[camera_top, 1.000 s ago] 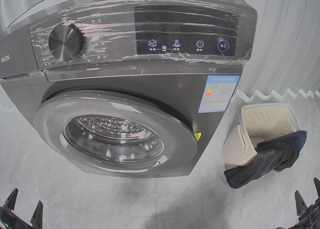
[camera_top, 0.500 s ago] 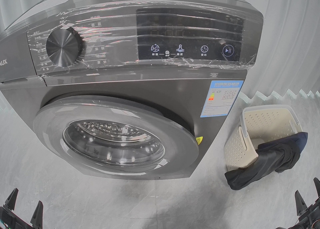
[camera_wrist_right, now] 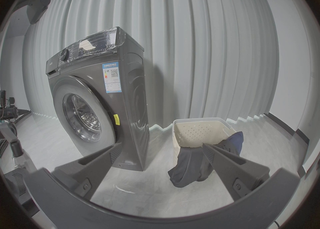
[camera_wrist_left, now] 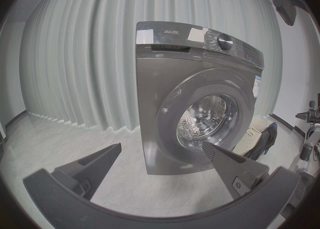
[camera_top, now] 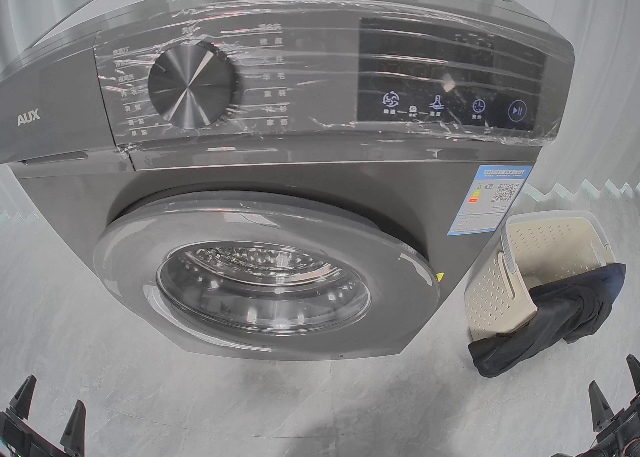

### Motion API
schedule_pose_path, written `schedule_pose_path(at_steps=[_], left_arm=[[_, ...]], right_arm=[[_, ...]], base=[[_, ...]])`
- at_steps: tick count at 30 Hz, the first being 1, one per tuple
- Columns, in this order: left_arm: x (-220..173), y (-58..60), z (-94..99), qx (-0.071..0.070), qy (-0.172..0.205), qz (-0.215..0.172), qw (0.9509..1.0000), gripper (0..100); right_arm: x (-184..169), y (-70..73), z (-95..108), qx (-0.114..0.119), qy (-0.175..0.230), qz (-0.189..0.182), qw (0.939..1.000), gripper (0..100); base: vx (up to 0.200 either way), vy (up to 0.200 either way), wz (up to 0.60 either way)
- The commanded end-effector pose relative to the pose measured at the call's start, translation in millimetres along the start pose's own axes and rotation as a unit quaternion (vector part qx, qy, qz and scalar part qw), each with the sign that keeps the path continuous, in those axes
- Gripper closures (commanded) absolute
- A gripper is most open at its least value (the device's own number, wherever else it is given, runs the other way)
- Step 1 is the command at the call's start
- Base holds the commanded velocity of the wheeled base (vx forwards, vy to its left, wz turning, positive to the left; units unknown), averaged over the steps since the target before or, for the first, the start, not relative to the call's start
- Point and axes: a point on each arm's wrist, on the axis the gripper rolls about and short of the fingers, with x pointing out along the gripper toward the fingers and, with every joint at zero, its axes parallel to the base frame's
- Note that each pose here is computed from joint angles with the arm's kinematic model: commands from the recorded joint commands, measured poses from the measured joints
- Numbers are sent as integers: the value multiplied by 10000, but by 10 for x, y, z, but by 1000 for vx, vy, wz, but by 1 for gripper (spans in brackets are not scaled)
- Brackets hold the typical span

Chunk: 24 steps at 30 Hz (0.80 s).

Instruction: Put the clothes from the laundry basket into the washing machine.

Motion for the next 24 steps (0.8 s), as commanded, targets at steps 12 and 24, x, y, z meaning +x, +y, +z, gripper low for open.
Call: schedule_pose_path(at_steps=[12, 24], left_arm=[[-3, 1, -44, 3, -18, 1, 10000, 0], [-3, 1, -44, 3, -18, 1, 10000, 0]], right_arm=[[-1, 0, -44, 8, -9, 5, 10000, 0], [-1, 0, -44, 8, -9, 5, 10000, 0]], base=[[0, 0, 0], [0, 83, 0]])
